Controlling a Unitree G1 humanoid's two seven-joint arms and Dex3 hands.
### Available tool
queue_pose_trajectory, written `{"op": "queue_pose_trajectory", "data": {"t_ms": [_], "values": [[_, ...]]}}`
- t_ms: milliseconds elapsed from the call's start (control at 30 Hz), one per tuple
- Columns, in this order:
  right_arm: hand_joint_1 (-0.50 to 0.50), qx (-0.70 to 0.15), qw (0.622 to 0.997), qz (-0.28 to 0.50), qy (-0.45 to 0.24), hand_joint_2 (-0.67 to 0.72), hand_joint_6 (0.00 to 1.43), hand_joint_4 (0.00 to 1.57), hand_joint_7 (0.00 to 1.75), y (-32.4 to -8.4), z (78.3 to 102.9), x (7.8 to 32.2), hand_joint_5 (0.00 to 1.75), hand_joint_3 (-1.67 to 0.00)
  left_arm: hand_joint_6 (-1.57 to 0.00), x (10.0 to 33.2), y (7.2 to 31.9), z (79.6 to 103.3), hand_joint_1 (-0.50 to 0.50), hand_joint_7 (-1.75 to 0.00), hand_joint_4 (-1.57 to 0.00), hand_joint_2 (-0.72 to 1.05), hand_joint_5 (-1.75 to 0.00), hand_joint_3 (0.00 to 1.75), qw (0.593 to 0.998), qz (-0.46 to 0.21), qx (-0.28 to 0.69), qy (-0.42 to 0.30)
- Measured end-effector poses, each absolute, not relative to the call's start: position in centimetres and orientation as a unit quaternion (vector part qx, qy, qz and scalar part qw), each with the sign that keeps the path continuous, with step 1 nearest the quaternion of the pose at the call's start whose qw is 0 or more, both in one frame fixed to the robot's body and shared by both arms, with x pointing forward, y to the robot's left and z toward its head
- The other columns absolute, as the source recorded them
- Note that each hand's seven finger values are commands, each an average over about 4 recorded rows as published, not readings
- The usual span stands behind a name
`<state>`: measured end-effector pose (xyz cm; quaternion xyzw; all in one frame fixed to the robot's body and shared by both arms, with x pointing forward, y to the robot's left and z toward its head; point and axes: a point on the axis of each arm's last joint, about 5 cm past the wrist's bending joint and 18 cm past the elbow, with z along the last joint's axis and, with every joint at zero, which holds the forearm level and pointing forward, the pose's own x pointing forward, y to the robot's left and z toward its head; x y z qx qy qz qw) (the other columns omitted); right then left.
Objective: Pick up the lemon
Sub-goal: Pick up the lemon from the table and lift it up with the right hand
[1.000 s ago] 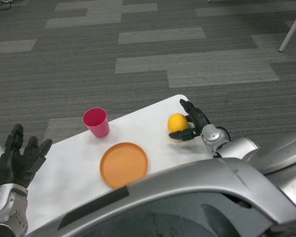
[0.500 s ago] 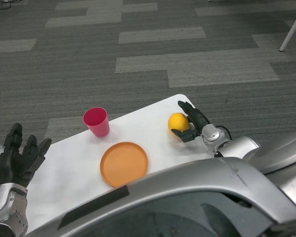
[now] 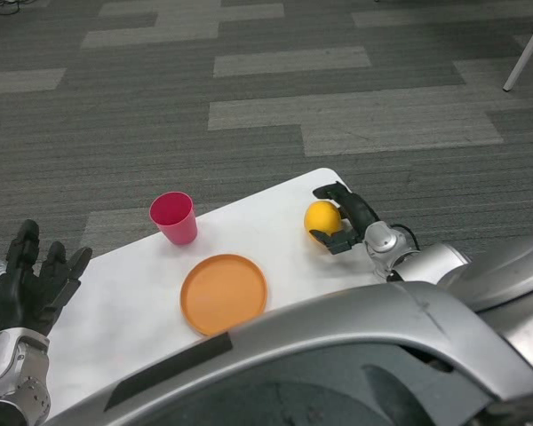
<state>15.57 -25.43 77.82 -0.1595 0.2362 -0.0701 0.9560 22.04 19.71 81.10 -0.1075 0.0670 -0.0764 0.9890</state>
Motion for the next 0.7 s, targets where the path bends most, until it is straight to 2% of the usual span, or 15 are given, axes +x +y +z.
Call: {"op": "queue_pose_trajectory", "data": {"t_ms": [200, 300, 433, 700], "values": [[-0.29, -0.159, 0.956, -0.071, 0.236, -0.60, 0.26, 0.03, 0.84, -25.46, 77.83, 15.57, 1.45, -1.19, 0.00, 22.05, 19.72, 81.10, 0.50, 0.00, 0.00, 0.69, 0.00, 0.09, 0.989, -0.076, -0.108, 0.067], [-0.29, -0.158, 0.956, -0.072, 0.236, -0.56, 0.26, 0.03, 0.84, -25.47, 77.83, 15.57, 1.45, -1.19, 0.00, 22.05, 19.73, 81.11, 0.50, 0.00, 0.00, 0.69, 0.00, 0.09, 0.989, -0.076, -0.108, 0.067], [-0.29, -0.158, 0.956, -0.073, 0.236, -0.60, 0.26, 0.03, 0.84, -25.49, 77.84, 15.57, 1.36, -1.15, 0.00, 22.05, 19.73, 81.11, 0.50, 0.00, 0.00, 0.69, 0.00, 0.09, 0.989, -0.076, -0.108, 0.066], [-0.29, -0.157, 0.960, -0.074, 0.220, -0.60, 0.24, 0.03, 0.84, -25.49, 78.13, 16.00, 1.38, -1.11, 0.00, 22.06, 19.75, 81.13, 0.50, 0.00, 0.00, 0.69, 0.00, 0.09, 0.989, -0.075, -0.108, 0.065]]}}
